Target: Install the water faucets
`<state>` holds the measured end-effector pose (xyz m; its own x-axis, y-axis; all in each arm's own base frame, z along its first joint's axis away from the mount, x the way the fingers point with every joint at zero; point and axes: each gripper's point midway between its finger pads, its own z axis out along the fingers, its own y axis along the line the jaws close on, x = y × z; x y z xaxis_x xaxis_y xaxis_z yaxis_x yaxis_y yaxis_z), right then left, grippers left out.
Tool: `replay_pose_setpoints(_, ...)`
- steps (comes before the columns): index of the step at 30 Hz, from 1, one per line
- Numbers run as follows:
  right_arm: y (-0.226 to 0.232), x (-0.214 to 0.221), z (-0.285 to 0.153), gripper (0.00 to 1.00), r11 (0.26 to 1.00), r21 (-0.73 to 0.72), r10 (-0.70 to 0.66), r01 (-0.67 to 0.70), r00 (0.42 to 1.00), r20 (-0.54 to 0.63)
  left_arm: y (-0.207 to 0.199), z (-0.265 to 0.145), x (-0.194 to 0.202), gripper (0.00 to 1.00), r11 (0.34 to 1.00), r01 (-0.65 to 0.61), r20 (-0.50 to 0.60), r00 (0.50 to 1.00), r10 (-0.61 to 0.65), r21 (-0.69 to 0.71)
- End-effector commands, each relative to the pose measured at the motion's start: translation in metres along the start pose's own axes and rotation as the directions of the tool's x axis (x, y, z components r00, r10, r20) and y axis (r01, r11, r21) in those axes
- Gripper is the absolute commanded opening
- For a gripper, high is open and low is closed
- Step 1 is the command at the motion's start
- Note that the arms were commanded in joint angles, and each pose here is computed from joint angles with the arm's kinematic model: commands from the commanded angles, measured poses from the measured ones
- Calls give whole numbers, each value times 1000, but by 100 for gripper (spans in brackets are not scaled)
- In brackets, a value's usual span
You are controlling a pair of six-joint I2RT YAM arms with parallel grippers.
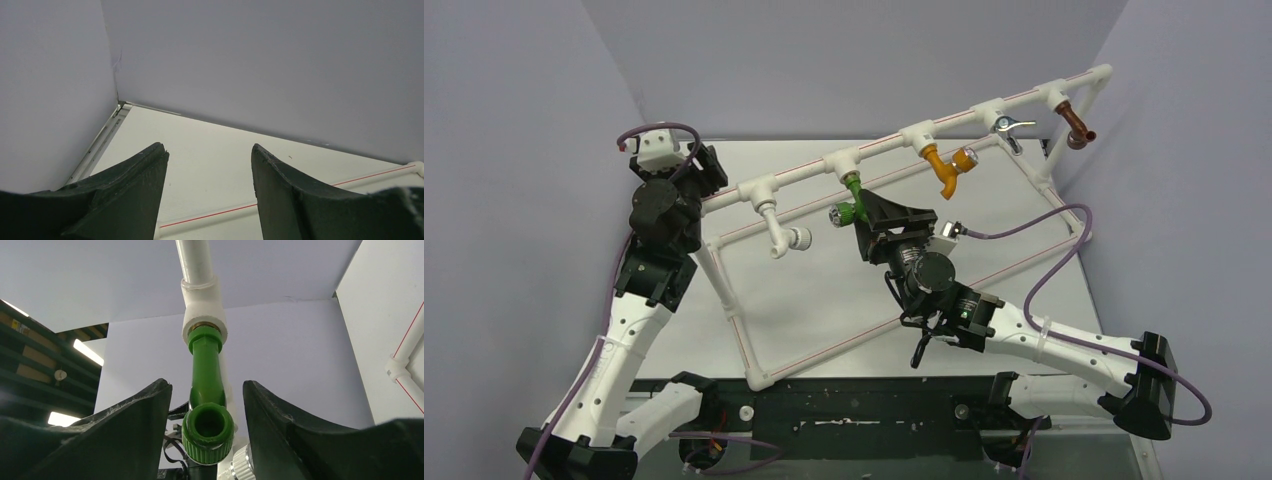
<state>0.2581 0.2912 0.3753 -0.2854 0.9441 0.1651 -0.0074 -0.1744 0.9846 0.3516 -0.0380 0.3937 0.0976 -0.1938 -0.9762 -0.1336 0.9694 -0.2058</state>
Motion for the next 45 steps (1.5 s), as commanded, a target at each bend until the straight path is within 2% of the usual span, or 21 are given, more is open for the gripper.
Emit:
replay_pose_setpoints(1,34,-1,-1,59,995,-57,79,-79,997,-3,21,-15,90,59,987,-158,-292,945,147,-15)
replay_pose_setpoints(6,32,-2,-2,73,996,-51,75,-75,997,-5,21,-15,90,59,987,-160,-292,945,148,-17)
replay_pose_setpoints(12,30,-7,-7,77,998,-48,35,-35,999,-1,21,-15,90,59,987,-160,-292,945,148,-18)
replay_pose_setpoints(19,40,-19,-22,84,982,-83,-171,170,985,-6,22,-15,92,59,986,-166,-295,943,152,-21)
replay_pose_setpoints(24,47,-34,-37,90,908,-59,-416,415,909,-8,22,-15,92,59,985,-169,-296,942,155,-20)
replay_pose_setpoints(30,62,-61,-57,92,789,-80,-610,610,792,20,23,-13,94,59,984,-176,-302,940,161,-24)
replay_pose_setpoints(34,80,-59,-67,92,618,-177,-775,766,632,27,24,-13,95,59,983,-179,-307,938,162,-28)
replay_pose_setpoints(39,105,-36,-76,92,288,-355,-941,890,331,66,24,-12,97,59,983,-184,-312,935,167,-28)
replay_pose_setpoints(40,104,-33,-77,92,211,-371,-965,904,254,71,24,-12,97,59,982,-184,-312,935,167,-28)
replay_pose_setpoints(45,105,-22,-79,91,-125,-448,-986,885,-60,155,24,-12,97,59,982,-184,-313,935,167,-27)
